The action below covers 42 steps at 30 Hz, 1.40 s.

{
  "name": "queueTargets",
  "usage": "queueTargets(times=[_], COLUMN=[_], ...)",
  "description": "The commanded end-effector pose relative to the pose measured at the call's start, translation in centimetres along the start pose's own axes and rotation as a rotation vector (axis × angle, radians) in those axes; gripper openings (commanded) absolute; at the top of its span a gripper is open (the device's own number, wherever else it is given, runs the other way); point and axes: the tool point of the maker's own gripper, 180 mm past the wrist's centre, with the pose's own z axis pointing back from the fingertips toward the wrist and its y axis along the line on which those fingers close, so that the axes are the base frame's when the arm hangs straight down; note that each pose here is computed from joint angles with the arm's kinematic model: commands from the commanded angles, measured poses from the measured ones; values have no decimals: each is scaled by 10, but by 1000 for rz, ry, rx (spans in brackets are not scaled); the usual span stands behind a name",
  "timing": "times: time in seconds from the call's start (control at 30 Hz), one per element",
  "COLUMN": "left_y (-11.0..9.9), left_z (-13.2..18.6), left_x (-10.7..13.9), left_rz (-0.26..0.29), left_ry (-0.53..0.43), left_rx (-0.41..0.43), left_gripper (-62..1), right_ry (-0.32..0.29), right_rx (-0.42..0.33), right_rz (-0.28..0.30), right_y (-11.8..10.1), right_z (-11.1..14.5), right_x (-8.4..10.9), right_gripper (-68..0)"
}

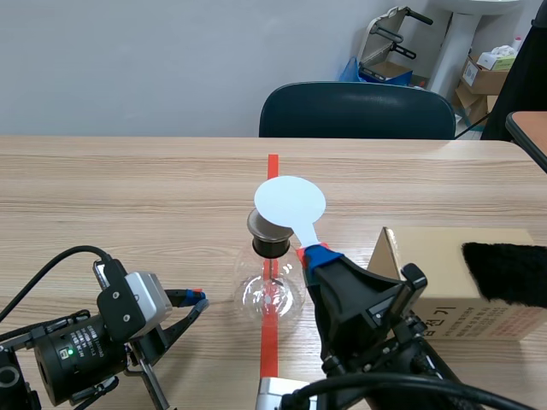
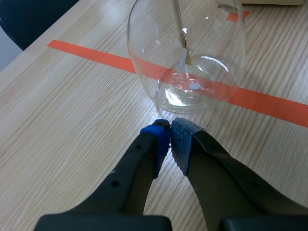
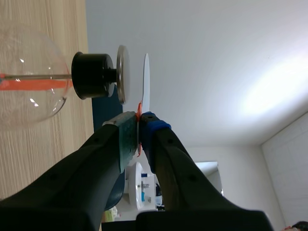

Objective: Do the electroscope experiment

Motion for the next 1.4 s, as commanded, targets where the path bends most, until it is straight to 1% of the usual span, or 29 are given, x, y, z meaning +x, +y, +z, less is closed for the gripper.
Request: queueTargets(times=[0.0,0.1,0.27,1.1,1.27,1.37], left_y=[4,4,4,4,4,4], left_z=[0,0,0,0,0,0], left_x=[5,5,5,5,5,5], left_rz=[-5,-5,-5,-5,-5,-5], left_ry=[-20,-20,-20,-20,-20,-20], left_rx=[10,10,10,10,10,10], left_gripper=[-554,-554,-554,-554,-554,-554], right_ry=[-4,-29,-48,-46,-3,49], right_rx=[-94,-93,-93,-93,-94,-94], right_rz=[32,33,34,34,32,30], right_y=[-22,-22,-21,-22,-22,-22], right_z=[-5,-5,-5,-5,-5,-5], right_x=[-4,1,4,4,-4,-13], right_gripper=[-658,-658,-658,-658,-658,-658])
